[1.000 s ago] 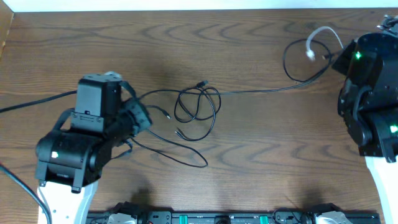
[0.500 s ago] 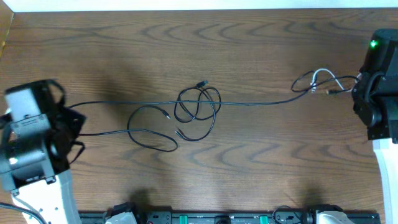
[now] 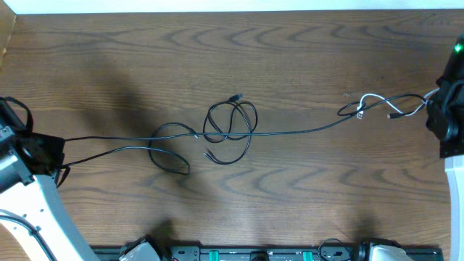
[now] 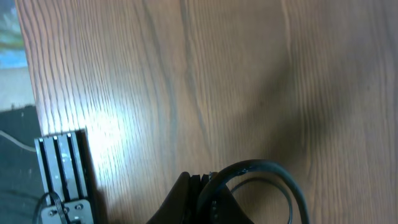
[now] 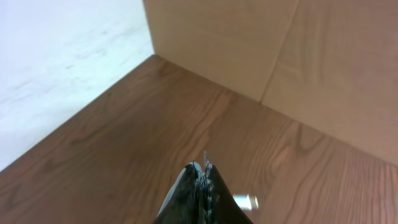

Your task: Untangle cables

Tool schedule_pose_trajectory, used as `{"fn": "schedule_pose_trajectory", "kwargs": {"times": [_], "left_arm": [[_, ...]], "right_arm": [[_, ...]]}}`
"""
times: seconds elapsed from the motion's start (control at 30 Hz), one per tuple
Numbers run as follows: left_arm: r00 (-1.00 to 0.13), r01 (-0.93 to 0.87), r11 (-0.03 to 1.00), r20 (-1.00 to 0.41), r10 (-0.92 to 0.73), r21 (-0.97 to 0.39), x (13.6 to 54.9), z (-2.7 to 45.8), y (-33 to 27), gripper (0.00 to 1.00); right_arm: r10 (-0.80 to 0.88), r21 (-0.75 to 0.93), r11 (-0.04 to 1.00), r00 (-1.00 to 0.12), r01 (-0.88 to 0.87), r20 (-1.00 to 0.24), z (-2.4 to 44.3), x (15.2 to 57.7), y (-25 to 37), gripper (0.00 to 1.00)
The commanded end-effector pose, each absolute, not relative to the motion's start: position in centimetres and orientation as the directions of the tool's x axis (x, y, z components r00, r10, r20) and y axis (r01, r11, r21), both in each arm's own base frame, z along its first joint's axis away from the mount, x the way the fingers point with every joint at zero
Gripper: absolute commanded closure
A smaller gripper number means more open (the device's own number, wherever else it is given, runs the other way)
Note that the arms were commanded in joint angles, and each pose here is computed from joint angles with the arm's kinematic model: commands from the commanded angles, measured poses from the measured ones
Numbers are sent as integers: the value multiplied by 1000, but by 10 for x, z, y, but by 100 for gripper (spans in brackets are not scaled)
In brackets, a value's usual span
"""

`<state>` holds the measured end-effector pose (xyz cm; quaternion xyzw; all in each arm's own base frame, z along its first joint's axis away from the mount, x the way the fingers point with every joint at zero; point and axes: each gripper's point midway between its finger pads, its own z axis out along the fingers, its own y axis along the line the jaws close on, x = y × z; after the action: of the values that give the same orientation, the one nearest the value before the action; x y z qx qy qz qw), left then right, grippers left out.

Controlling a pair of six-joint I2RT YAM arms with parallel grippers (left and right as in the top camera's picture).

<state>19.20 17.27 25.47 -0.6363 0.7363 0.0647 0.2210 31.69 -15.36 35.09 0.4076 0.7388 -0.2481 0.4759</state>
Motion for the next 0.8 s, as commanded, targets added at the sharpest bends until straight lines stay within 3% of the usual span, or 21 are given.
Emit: {"fn": "schedule_pose_trajectory", "kwargs": {"times": [0.0, 0.17, 0.33, 0.5, 0.6, 0.77], "left_arm": [[-110, -956, 202, -378, -919, -211, 196, 255, 171, 92], [-182, -926, 277, -341, -922, -256, 207, 254, 159, 92], [-480, -657, 559, -290, -828, -506, 254, 272, 104, 93], [-697, -282, 675, -338, -633, -682, 275, 300, 37, 93], [-777, -69, 697, -399, -486, -714, 277, 313, -3, 92], [-840, 37, 746, -425, -337, -665, 275, 306, -39, 92]], "right_arm": [[408, 41, 534, -215, 844, -887, 338, 324, -159, 95], [448, 46, 587, -277, 808, -850, 318, 337, -150, 90], [501, 86, 668, -361, 739, -786, 295, 353, -130, 73], [542, 273, 822, -538, 501, -646, 276, 370, -65, 38], [458, 401, 880, -680, 256, -572, 274, 372, -11, 31], [284, 520, 854, -847, 10, -449, 261, 347, 60, 24]]}}
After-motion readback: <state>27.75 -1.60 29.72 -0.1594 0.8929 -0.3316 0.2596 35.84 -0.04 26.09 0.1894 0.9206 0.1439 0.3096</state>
